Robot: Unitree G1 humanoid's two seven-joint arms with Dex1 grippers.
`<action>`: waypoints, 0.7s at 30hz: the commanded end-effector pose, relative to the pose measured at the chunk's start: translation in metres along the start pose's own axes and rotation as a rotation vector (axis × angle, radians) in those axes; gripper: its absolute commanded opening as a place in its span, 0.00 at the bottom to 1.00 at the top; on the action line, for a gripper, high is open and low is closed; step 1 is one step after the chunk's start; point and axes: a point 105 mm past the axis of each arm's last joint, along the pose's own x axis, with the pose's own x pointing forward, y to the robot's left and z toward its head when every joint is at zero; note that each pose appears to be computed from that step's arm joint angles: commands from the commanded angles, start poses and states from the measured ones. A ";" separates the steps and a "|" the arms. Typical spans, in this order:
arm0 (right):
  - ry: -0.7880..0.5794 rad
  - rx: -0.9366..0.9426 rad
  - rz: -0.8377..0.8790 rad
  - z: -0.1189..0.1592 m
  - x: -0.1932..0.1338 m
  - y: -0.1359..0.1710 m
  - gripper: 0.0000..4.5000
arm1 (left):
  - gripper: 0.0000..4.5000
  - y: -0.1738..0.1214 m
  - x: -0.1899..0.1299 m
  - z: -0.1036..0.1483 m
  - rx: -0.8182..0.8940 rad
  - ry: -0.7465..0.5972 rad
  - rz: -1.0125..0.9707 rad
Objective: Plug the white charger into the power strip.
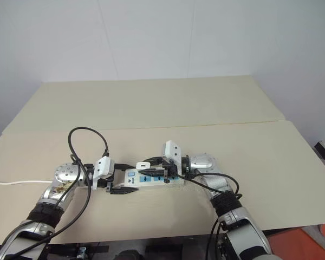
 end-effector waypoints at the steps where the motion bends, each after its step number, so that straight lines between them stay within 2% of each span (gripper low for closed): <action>1: 0.240 0.156 0.042 -0.072 -0.008 0.033 0.26 | 0.73 -0.008 0.006 0.006 0.059 0.003 -0.071; 8: 0.282 0.195 0.003 -0.084 -0.026 0.029 0.26 | 0.73 -0.008 0.004 0.006 0.060 0.006 -0.074; 14: 0.240 0.162 0.045 -0.069 -0.008 0.020 0.26 | 0.73 -0.011 0.004 0.006 0.063 0.006 -0.081; 21: 0.230 0.158 0.070 -0.066 -0.002 0.020 0.26 | 0.73 -0.012 0.003 0.006 0.064 0.006 -0.072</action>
